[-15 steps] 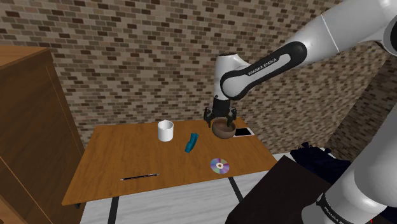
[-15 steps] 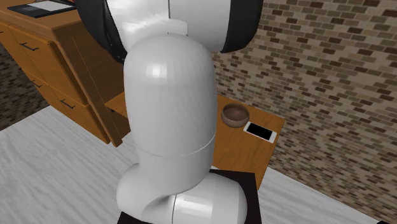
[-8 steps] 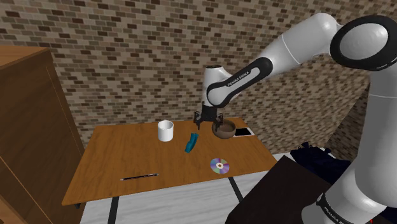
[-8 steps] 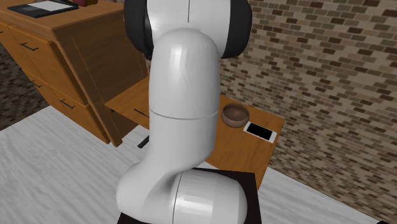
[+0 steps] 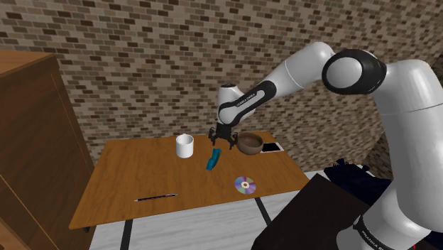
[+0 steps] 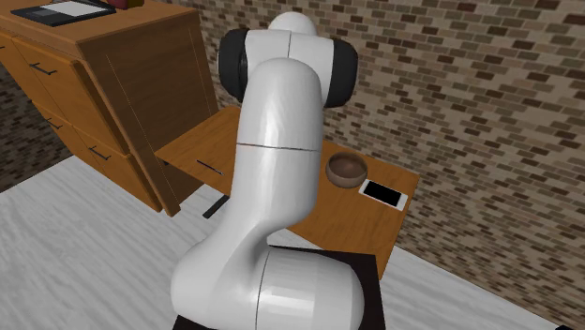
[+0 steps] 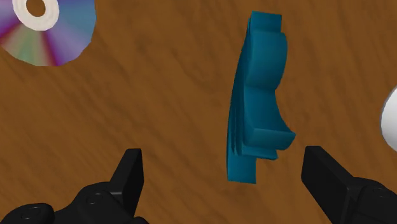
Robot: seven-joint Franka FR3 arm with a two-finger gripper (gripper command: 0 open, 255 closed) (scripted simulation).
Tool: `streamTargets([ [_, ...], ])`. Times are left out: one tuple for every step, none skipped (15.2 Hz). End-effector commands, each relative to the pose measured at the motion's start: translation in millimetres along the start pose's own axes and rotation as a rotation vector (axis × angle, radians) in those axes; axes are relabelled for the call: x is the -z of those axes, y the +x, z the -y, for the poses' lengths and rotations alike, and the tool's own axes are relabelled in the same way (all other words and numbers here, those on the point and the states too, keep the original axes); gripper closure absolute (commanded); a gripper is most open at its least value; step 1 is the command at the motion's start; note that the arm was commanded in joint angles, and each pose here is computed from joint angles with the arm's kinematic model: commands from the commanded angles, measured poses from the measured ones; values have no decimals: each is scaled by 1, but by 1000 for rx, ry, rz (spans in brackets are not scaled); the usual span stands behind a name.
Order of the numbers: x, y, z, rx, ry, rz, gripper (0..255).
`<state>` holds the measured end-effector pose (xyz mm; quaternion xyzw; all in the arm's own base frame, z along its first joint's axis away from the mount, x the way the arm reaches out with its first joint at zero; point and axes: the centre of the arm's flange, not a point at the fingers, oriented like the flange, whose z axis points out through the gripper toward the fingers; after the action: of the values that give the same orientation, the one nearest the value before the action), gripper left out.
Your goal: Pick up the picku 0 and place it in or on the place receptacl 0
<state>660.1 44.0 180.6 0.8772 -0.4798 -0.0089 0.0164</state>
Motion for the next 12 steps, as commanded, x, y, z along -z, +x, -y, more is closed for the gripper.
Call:
streamTargets([
  [-15,19,13,-48,7,0,0],
  [-24,27,19,-72,10,0,0],
  [-32,36,25,-95,13,1,0],
  [-36,40,27,-108,15,1,0],
  [-42,40,28,-108,15,1,0],
  [-47,40,28,-108,15,1,0],
  [-52,40,28,-108,15,1,0],
  [-58,40,28,-108,15,1,0],
  [-63,40,28,-108,15,1,0],
  [-68,40,28,-108,15,1,0],
  [-73,40,28,-108,15,1,0],
  [-76,40,28,-108,15,1,0],
])
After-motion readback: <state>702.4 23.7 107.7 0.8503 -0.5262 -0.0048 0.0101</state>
